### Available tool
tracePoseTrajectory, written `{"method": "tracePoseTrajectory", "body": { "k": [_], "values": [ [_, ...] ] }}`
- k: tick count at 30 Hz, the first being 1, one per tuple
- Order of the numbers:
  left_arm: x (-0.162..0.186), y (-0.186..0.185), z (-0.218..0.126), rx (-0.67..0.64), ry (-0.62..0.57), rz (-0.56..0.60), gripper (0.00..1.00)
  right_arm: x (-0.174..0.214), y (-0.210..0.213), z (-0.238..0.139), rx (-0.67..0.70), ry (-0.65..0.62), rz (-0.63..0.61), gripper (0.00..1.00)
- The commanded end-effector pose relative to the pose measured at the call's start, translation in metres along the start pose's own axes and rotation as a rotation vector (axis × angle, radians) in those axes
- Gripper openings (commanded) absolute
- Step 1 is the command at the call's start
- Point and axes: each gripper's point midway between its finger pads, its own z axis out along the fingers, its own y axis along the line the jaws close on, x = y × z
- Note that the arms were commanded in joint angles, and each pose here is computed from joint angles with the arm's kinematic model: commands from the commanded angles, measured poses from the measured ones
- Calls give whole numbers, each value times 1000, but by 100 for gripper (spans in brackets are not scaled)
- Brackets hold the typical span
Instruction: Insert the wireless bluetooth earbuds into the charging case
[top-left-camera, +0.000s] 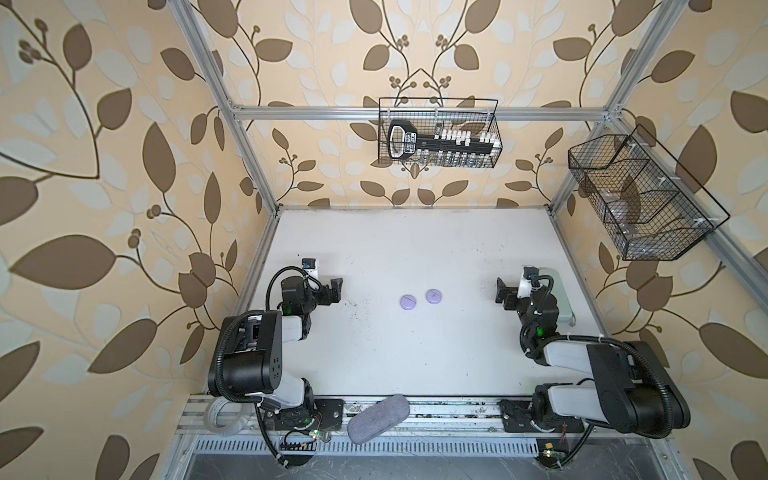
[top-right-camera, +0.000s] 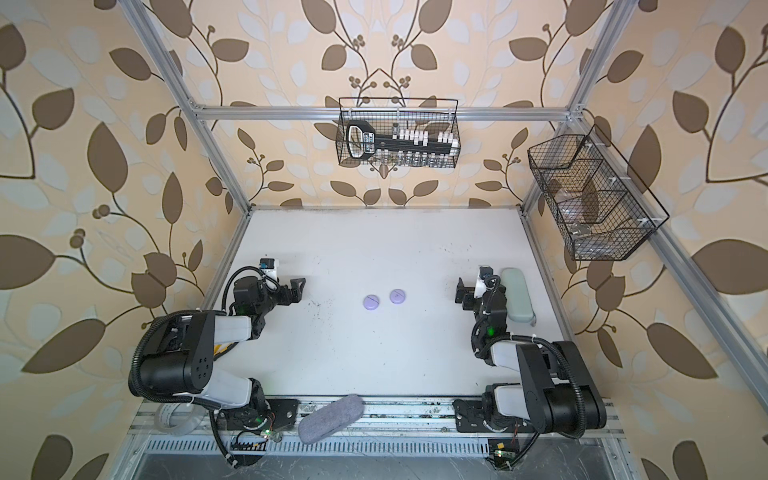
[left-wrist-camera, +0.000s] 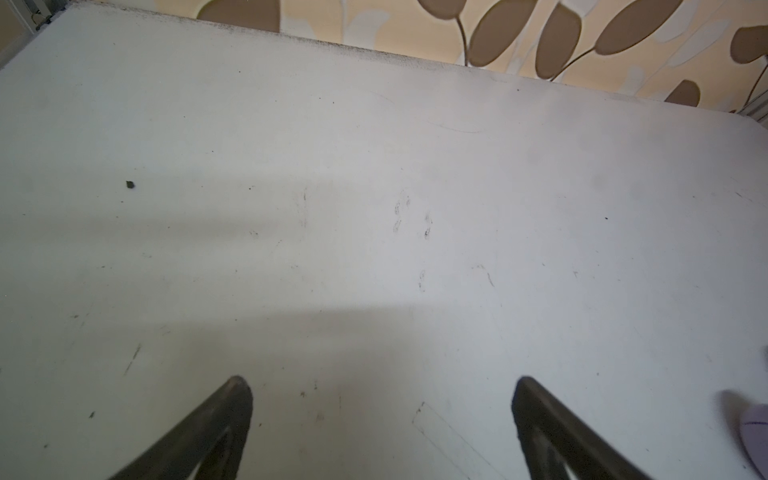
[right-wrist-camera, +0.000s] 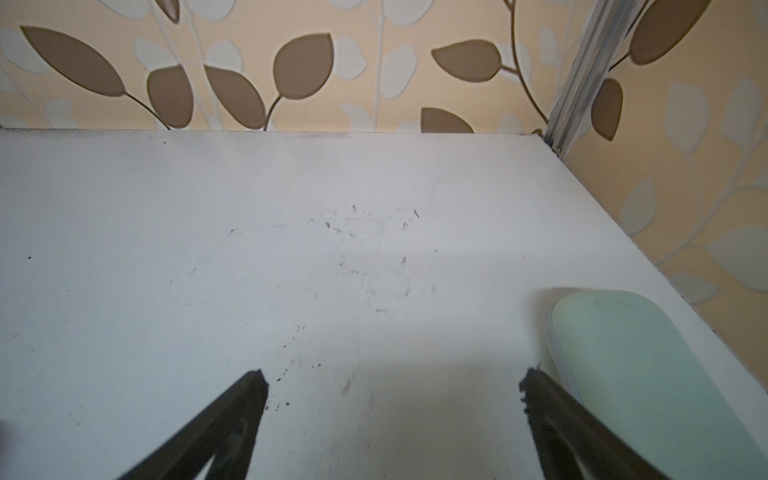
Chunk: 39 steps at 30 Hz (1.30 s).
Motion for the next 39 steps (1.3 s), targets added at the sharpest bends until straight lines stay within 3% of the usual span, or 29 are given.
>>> {"method": "tracePoseTrajectory", "body": {
  "k": [1, 39],
  "values": [
    [-12, 0, 0, 11, -46, 22, 99, -12, 0, 0, -5, -54, -7, 98],
    [-12, 6, 1, -41, -47, 11, 99, -12, -2, 1, -5, -51, 1, 100]
  ]
}}
